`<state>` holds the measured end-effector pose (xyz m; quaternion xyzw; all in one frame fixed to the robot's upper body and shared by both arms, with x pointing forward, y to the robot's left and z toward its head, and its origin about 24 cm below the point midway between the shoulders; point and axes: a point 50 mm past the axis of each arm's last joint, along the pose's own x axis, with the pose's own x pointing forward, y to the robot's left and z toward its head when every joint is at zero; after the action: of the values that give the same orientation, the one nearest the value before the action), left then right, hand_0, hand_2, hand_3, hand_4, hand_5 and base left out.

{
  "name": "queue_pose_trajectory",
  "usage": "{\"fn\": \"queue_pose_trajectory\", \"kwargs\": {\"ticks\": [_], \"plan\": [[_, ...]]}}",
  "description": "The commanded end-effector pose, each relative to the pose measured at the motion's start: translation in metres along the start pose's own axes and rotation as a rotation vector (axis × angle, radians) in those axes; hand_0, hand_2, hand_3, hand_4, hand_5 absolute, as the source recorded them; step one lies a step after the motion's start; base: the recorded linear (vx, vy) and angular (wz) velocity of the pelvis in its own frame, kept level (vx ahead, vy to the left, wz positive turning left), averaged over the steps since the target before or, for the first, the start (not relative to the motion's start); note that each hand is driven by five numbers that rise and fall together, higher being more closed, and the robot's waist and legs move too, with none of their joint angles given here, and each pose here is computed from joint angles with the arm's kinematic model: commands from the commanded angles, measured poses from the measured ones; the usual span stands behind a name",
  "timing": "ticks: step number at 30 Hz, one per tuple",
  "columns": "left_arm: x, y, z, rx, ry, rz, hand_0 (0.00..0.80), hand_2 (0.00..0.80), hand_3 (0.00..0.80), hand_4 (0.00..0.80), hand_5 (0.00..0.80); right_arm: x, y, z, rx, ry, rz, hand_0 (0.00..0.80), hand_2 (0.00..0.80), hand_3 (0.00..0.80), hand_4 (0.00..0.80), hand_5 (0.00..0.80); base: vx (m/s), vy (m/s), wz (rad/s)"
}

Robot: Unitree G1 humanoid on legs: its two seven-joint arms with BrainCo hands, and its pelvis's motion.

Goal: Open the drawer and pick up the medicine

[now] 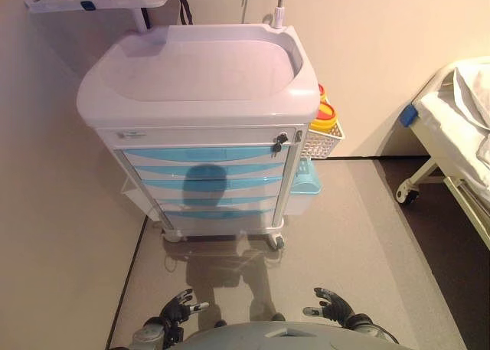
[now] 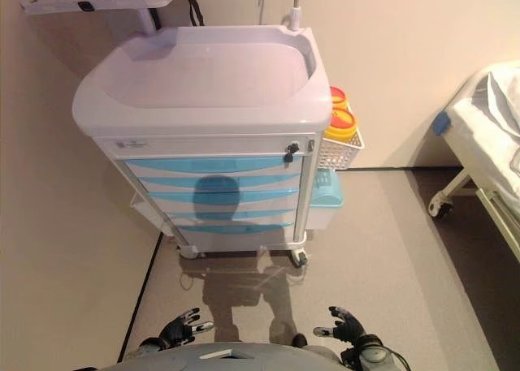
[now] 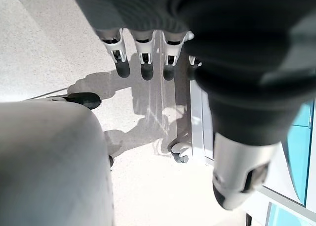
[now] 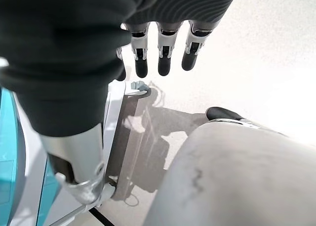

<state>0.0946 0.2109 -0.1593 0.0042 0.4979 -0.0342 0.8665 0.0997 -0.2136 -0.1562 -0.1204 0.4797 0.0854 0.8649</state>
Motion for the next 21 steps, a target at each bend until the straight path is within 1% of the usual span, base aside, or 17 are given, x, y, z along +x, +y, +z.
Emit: {"fn": "queue_pose_trajectory", "kwargs": {"ticks": [1, 3, 7, 12, 18, 21], "plan": [[0.008, -0.007, 0.024, 0.04, -0.079, -0.027, 0.0, 0.0, 0.0, 0.0, 0.0, 0.008, 0.004, 0.026, -0.062, -0.081, 0.021, 0.0, 0.0, 0.0, 0.0, 0.0, 0.0, 0.0, 0.0], [0.008, -0.007, 0.027, 0.049, -0.092, -0.031, 0.0, 0.0, 0.0, 0.0, 0.0, 0.008, 0.002, 0.026, -0.063, -0.084, 0.017, 0.0, 0.0, 0.0, 0.0, 0.0, 0.0, 0.0, 0.0], [0.008, -0.006, 0.022, 0.034, -0.065, -0.018, 0.0, 0.0, 0.0, 0.0, 0.0, 0.008, 0.002, 0.026, -0.059, -0.088, 0.016, 0.0, 0.0, 0.0, 0.0, 0.0, 0.0, 0.0, 0.0], [0.006, -0.004, 0.018, -0.019, -0.055, -0.007, 0.0, 0.0, 0.0, 0.0, 0.0, 0.007, 0.004, 0.023, -0.055, -0.085, 0.019, 0.0, 0.0, 0.0, 0.0, 0.0, 0.031, 0.011, 0.0], [0.006, 0.0, 0.014, -0.155, -0.025, 0.002, 0.0, 0.0, 0.0, 0.0, 0.0, 0.006, 0.003, 0.021, -0.045, -0.08, 0.002, 0.0, 0.0, 0.0, 0.0, 0.0, 0.065, 0.031, 0.0], [0.007, 0.003, 0.019, -0.222, -0.043, 0.006, 0.0, 0.0, 0.0, 0.0, 0.0, 0.006, 0.001, 0.021, -0.044, -0.083, -0.007, 0.0, 0.0, 0.0, 0.0, 0.0, 0.076, 0.054, 0.0]]}}
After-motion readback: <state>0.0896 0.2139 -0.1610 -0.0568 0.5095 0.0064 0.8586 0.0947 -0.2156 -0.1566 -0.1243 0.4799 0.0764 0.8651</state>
